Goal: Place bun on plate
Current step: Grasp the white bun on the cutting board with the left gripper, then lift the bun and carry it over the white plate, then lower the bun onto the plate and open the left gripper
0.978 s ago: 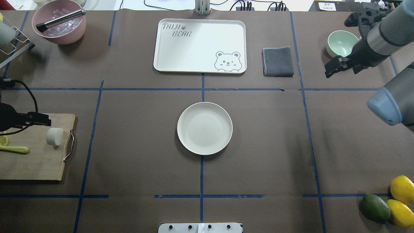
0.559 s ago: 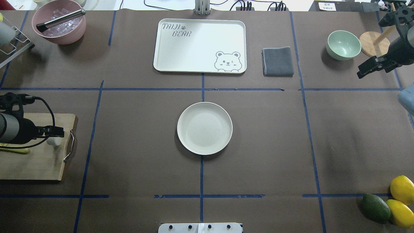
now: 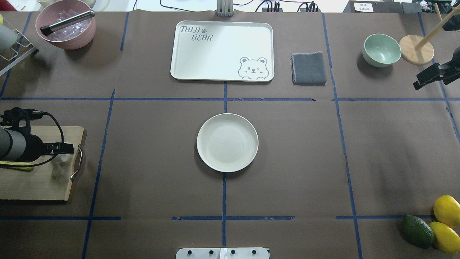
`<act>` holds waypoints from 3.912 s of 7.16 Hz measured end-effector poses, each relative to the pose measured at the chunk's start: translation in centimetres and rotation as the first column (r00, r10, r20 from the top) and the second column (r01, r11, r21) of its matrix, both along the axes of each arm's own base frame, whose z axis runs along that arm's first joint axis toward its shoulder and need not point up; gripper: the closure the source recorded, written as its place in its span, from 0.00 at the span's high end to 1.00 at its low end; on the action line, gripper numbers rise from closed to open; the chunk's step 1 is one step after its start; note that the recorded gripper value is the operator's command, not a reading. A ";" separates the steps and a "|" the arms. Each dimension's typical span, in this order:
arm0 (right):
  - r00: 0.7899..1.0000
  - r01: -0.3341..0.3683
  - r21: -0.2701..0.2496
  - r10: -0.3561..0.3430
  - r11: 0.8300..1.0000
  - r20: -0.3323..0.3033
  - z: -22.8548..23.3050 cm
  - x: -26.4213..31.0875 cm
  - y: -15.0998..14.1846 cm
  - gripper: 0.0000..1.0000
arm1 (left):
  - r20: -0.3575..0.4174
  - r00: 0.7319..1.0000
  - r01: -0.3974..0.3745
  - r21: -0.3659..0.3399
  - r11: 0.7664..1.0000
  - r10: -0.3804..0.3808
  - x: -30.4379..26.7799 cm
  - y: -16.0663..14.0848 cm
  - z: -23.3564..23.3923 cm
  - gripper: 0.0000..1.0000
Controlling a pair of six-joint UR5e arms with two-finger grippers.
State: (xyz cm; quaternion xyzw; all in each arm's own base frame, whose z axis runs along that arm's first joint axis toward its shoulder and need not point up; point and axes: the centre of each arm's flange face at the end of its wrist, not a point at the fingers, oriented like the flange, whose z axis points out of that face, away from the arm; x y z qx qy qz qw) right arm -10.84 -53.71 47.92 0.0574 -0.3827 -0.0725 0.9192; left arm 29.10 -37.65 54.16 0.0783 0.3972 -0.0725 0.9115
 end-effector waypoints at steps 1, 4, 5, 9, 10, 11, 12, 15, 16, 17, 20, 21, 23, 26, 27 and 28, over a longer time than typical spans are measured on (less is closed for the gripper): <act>1.000 0.001 -0.001 -0.001 1.000 0.000 0.1 0.0 0.0 1.00 | -0.002 1.000 -0.002 0.000 1.000 0.002 0.0 0.0 0.0 0.74; 1.000 0.001 -0.002 -0.001 1.000 0.000 0.1 0.0 0.1 1.00 | -0.004 1.000 -0.004 0.000 1.000 0.004 0.0 0.0 -0.2 0.41; 1.000 0.000 -0.002 0.000 1.000 0.000 0.1 0.1 0.1 1.00 | -0.005 1.000 -0.004 0.001 1.000 0.004 0.0 0.0 -0.2 0.36; 1.000 -0.002 -0.004 0.002 1.000 0.000 0.1 0.1 0.0 1.00 | -0.010 1.000 -0.008 0.009 1.000 0.009 -0.1 0.1 -0.8 0.30; 1.000 -0.005 -0.004 0.005 1.000 0.001 0.1 0.3 0.0 1.00 | -0.016 1.000 -0.012 0.012 1.000 0.012 -0.1 0.1 -1.2 0.30; 1.000 -0.010 -0.004 0.010 1.000 0.002 0.1 0.6 0.0 1.00 | -0.020 1.000 -0.022 -0.001 1.000 0.022 -0.3 0.1 -2.2 0.30; 1.000 -0.016 -0.006 0.016 1.000 0.003 0.2 0.9 0.0 1.00 | -0.013 0.999 -0.039 -0.026 0.999 0.039 -0.7 -0.2 -4.3 0.30; 1.000 -0.026 -0.015 0.026 1.000 0.016 2.1 3.9 0.7 1.00 | 0.055 0.996 -0.066 -0.046 0.997 0.068 1.4 -5.2 -17.4 0.30; 1.000 -0.015 -0.012 0.015 1.000 0.019 3.9 6.0 1.4 1.00 | 0.062 0.996 -0.062 -0.063 0.996 0.066 3.1 -6.4 -22.0 0.30; 1.000 -0.006 -0.013 0.006 1.000 0.018 6.5 8.4 2.8 1.00 | 0.053 0.997 -0.051 -0.092 0.994 0.056 5.5 -6.7 -25.9 0.30; 1.000 0.002 -0.018 -0.002 1.000 0.024 15.0 16.5 7.1 1.00 | 0.025 1.000 -0.002 -0.157 0.988 0.006 16.1 -6.3 -34.2 0.30; 0.998 -0.011 -0.039 0.013 0.999 0.060 17.5 18.4 7.9 1.00 | 0.026 1.000 0.012 -0.161 0.987 -0.008 19.4 -5.9 -36.2 0.30; 0.996 -0.028 -0.061 0.033 0.998 0.088 19.4 19.7 8.6 1.00 | 0.020 1.000 0.022 -0.166 0.986 -0.019 25.4 -5.1 -39.9 0.30; 0.995 -0.036 -0.065 0.041 0.997 0.090 19.4 19.9 8.5 1.00 | 0.006 1.000 0.023 -0.148 0.989 -0.022 32.2 -3.8 -42.3 0.31; 0.995 -0.038 -0.066 0.044 0.997 0.090 19.4 20.0 8.5 1.00 | -0.003 1.000 0.022 -0.142 0.990 -0.023 33.8 -4.2 -41.7 0.31; 0.995 -0.040 -0.068 0.046 0.997 0.090 19.3 20.0 8.4 1.00 | -0.011 1.000 0.022 -0.137 0.990 -0.023 35.1 -4.7 -40.8 0.31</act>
